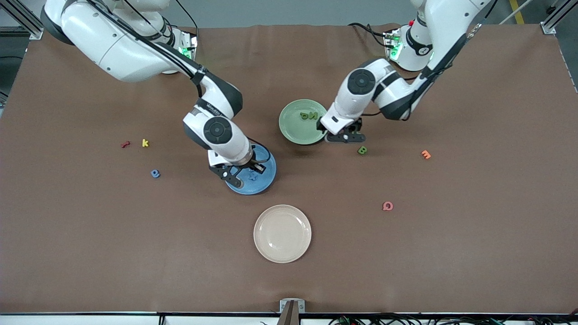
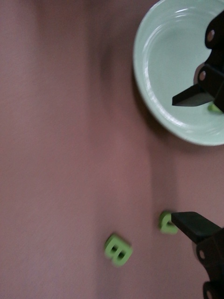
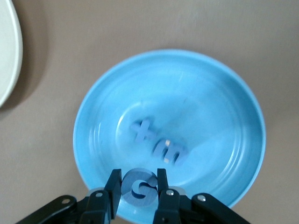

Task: Sort letters by color into matching plates
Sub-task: 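Release N on green plate with the left gripper while the right gripper places G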

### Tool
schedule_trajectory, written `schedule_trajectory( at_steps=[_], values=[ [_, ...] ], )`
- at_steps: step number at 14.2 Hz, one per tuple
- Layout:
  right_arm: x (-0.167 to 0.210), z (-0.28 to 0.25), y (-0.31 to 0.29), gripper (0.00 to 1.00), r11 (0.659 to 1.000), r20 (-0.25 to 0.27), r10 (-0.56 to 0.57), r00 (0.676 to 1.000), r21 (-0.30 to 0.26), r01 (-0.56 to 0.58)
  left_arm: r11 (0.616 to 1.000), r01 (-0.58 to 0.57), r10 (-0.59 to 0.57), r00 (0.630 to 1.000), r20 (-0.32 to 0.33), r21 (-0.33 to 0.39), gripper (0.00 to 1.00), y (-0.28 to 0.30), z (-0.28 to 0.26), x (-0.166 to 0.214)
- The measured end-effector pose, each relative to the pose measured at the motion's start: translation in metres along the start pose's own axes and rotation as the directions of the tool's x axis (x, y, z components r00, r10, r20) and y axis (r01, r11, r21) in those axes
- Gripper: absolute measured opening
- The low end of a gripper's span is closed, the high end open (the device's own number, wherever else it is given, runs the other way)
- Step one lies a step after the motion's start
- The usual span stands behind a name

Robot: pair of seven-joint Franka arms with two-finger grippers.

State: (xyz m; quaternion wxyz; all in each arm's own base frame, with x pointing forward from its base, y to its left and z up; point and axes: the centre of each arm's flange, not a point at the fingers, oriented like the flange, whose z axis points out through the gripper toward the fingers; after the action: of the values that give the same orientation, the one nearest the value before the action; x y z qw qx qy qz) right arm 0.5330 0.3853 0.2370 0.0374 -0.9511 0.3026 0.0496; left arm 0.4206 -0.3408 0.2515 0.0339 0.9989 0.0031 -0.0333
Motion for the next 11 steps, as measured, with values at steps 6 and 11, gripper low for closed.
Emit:
schedule_trajectory(
  at_steps=[6, 11],
  values=[
    [0.022, -0.009, 0.002, 0.88, 1.0, -0.014, 0.008, 1.0, 0.01, -0.008, 0.947, 0.322, -0.322, 0.947, -0.015, -0.009, 1.0, -0.051, -0.009, 0.037],
    [0.106, -0.047, 0.06, 1.0, 0.977, -0.025, -0.19, 0.981, -0.106, 0.187, 0.841, 0.541, -0.54, 0.839, -0.068, -0.006, 0.99, -0.068, -0.005, 0.046]
  ],
)
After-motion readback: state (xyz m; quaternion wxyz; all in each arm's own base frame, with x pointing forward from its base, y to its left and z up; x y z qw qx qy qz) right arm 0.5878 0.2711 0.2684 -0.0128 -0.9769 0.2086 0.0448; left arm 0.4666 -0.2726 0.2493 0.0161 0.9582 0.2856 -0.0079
